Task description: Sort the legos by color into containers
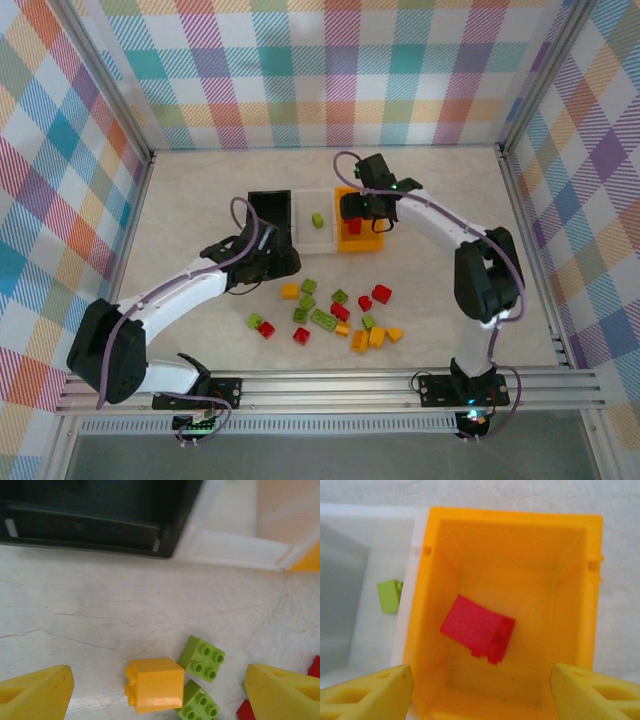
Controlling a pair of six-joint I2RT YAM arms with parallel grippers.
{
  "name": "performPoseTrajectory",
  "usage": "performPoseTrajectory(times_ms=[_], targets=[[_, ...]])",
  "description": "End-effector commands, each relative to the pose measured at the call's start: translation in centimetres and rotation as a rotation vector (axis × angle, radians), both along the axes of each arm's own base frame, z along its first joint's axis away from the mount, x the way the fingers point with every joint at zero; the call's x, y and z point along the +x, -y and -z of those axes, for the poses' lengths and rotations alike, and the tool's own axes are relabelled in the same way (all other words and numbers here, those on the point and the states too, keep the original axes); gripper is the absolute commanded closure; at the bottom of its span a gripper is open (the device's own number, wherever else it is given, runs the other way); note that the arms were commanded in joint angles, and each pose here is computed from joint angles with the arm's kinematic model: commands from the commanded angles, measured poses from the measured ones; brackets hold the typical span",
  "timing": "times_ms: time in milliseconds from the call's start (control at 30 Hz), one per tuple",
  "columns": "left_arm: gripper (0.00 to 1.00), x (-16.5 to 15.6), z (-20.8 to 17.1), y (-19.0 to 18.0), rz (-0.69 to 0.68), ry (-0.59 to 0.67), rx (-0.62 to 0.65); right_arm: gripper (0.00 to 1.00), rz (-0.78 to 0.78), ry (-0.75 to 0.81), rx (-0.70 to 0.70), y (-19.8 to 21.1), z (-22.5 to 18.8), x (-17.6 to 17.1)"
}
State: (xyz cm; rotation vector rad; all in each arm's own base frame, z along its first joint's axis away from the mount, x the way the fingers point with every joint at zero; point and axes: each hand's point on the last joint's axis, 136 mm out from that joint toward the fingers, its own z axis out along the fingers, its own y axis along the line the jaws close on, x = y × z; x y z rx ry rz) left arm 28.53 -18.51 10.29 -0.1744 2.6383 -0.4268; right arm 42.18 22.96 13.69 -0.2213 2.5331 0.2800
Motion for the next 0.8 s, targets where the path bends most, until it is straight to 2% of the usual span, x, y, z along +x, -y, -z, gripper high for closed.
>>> performPoseTrajectory(times_ms=[0, 100, 333, 633, 767], targets=[[0.15, -0.5, 1.2, 0.9, 0.067, -0.033, 0.071, 0.27, -0.008, 0.038, 0.046, -0.1, -1.4, -1.5], [0.17, -1.1, 2.9, 1.4, 0.099, -0.074, 0.118, 0.27, -0.003, 0.037, 0.042, 0.7, -1.0, -2.7], [0.29, -2.5, 5.0, 1.1, 0.128, -0.115, 0.227, 0.26, 0.013, 0.046, 0.036, 1.9, -0.7, -4.1], [0.46, -2.9, 7.5, 0.7, 0.124, -0.151, 0.265, 0.26, 0.026, 0.055, 0.047, 2.0, -0.8, -4.1], [0.48, -3.1, 8.2, 0.5, 0.123, -0.158, 0.283, 0.26, 0.026, 0.055, 0.049, 2.0, -0.8, -4.2]])
